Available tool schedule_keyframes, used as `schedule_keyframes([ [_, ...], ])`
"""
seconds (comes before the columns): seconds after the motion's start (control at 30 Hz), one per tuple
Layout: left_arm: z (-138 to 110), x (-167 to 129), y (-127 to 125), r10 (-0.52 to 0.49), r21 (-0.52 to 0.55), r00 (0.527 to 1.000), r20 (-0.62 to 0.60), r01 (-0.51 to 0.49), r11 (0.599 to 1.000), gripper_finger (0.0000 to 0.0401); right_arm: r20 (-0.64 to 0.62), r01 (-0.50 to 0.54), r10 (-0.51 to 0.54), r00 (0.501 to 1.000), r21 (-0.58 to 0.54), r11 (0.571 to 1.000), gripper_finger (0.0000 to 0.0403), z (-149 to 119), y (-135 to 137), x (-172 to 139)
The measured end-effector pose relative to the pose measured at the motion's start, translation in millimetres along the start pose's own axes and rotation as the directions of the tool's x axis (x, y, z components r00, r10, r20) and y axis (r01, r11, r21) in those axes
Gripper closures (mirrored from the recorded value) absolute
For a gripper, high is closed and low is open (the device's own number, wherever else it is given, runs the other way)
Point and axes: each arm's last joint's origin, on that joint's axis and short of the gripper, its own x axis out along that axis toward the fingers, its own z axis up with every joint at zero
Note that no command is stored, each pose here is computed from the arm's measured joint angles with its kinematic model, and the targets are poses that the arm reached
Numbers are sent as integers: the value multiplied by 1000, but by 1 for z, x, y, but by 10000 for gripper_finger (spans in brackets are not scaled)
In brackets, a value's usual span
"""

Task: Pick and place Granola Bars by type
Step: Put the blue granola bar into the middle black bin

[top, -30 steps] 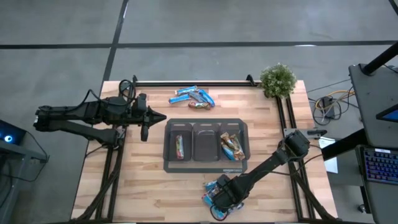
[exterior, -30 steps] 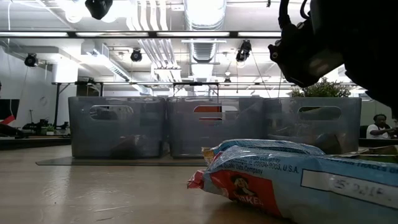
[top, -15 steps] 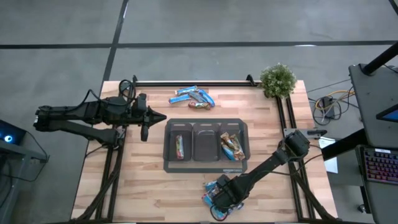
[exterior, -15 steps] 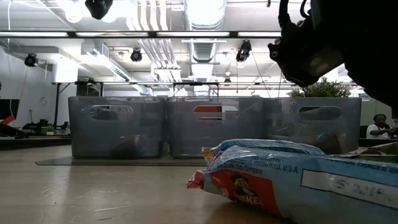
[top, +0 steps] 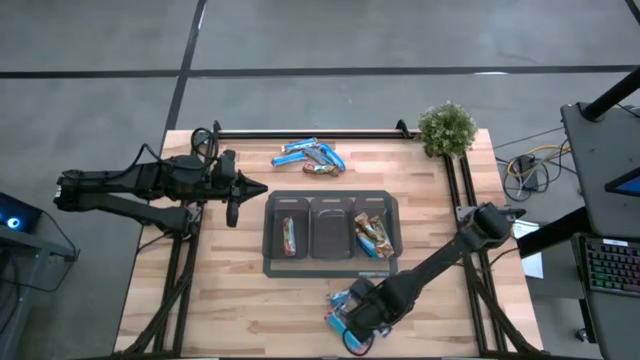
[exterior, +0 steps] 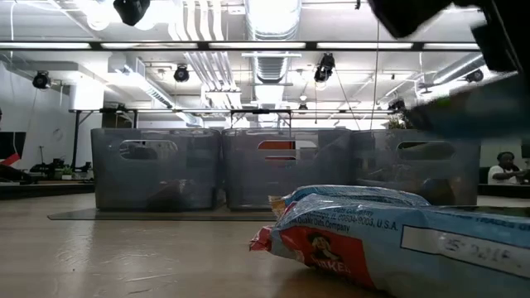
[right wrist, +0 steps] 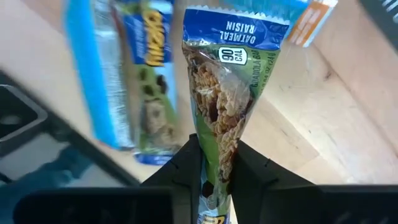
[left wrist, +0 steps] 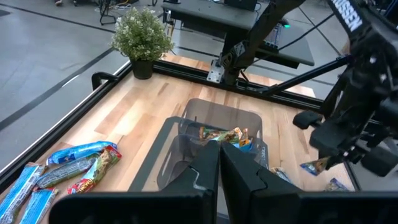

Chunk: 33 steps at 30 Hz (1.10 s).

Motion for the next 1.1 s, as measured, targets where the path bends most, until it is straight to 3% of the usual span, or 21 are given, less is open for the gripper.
schedule_keyframes([
  [0.33,0,0,0,1,0,1000,-1,-1,1000,401,242,-167,153,958,40,985,353,3,-10,-70],
  [0.53,0,0,0,1,0,1000,-2,-1,1000,401,335,-245,216,917,47,968,353,20,-19,-101],
  [1.1,0,0,0,1,-7,1000,-3,-1,1000,401,468,-272,177,866,143,952,353,114,-48,-121],
])
